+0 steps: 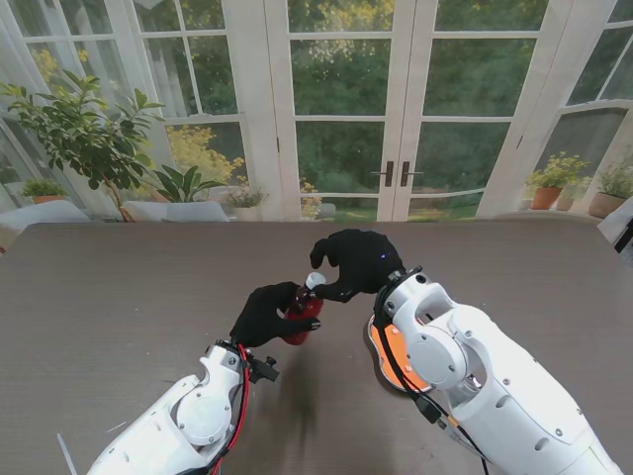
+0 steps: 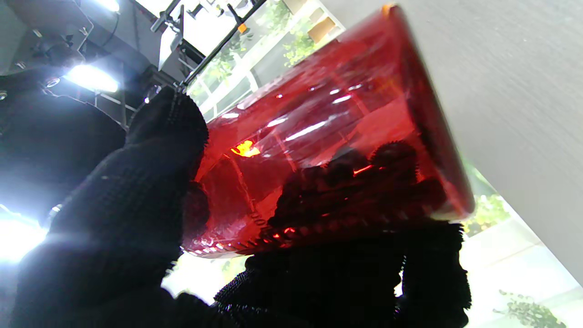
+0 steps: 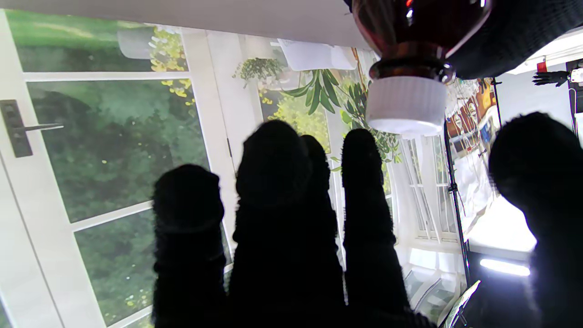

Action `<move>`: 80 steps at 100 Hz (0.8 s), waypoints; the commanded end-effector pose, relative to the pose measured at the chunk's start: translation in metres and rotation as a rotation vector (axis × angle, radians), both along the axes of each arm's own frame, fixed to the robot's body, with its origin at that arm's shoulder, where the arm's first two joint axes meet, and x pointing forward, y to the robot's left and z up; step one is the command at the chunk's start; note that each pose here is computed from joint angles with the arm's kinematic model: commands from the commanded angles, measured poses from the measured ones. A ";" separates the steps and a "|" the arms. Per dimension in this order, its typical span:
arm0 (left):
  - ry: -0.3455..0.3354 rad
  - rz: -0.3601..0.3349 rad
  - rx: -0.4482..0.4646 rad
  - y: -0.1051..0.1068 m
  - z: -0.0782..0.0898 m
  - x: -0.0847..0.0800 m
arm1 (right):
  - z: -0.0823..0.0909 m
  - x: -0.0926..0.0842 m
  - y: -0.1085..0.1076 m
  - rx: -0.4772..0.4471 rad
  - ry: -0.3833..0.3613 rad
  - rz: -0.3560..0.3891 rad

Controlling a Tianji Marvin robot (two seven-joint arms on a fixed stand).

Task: Collect the cotton balls from the tray into a sample bottle

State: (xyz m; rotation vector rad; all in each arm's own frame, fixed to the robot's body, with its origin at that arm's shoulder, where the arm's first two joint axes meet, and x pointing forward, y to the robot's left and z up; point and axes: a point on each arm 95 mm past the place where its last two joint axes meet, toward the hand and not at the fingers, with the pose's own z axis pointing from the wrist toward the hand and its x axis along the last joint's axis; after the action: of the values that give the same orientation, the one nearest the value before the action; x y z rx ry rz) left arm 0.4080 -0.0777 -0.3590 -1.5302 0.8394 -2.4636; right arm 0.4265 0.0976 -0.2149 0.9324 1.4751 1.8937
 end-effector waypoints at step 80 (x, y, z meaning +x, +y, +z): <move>-0.025 -0.022 0.008 -0.002 0.006 -0.004 | -0.001 0.002 0.010 -0.050 0.006 0.050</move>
State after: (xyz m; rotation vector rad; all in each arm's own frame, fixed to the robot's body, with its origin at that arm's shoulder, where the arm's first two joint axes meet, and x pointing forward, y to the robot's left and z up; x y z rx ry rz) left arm 0.4041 -0.0778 -0.3558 -1.4948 0.8516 -2.4792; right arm 0.4296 0.1052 -0.2133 0.8907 1.5227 1.8829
